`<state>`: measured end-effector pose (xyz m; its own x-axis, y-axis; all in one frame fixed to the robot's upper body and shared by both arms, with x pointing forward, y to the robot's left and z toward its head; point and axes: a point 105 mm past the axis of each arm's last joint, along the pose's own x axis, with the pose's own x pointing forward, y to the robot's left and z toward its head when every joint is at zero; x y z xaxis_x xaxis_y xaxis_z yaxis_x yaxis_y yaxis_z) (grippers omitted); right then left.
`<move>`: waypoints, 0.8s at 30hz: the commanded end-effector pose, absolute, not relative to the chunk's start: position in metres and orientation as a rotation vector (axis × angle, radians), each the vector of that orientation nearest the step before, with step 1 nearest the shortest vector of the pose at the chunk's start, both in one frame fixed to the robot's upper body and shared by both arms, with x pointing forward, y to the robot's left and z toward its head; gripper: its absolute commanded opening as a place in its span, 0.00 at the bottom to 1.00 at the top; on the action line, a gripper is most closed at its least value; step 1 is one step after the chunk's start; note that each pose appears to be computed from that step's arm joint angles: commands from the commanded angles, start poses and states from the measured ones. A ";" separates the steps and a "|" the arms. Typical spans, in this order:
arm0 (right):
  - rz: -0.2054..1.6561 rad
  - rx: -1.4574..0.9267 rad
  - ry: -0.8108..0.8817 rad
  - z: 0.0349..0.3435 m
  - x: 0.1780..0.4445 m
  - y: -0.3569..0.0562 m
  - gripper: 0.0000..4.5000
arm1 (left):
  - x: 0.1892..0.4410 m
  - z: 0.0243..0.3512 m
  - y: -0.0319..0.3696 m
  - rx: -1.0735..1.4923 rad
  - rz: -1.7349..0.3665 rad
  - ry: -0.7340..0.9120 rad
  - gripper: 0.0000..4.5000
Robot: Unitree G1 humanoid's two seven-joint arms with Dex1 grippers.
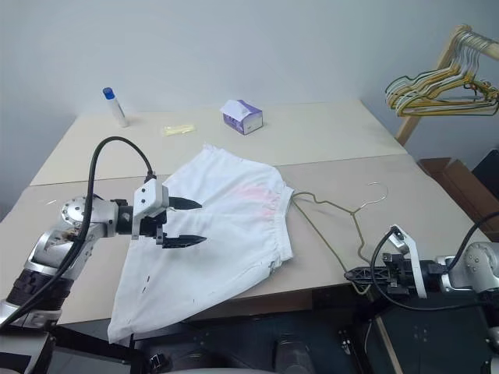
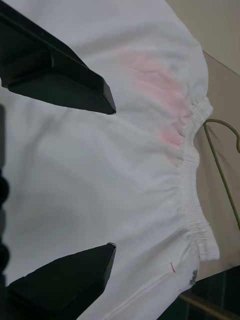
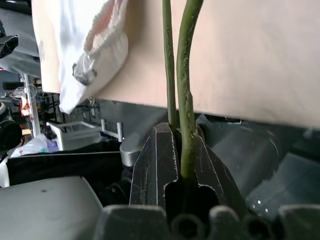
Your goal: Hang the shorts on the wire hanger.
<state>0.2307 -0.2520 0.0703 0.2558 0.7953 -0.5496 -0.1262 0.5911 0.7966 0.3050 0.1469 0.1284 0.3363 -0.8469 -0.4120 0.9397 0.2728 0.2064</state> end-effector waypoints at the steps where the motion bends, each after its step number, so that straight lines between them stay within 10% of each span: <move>1: 0.747 0.695 1.096 0.079 0.239 -0.249 0.00 | 0.310 0.143 0.149 0.482 -1.192 0.176 0.99; 24: 0.902 0.534 1.225 0.078 0.275 -0.229 0.00 | 0.308 0.126 0.143 0.541 -1.164 0.189 0.99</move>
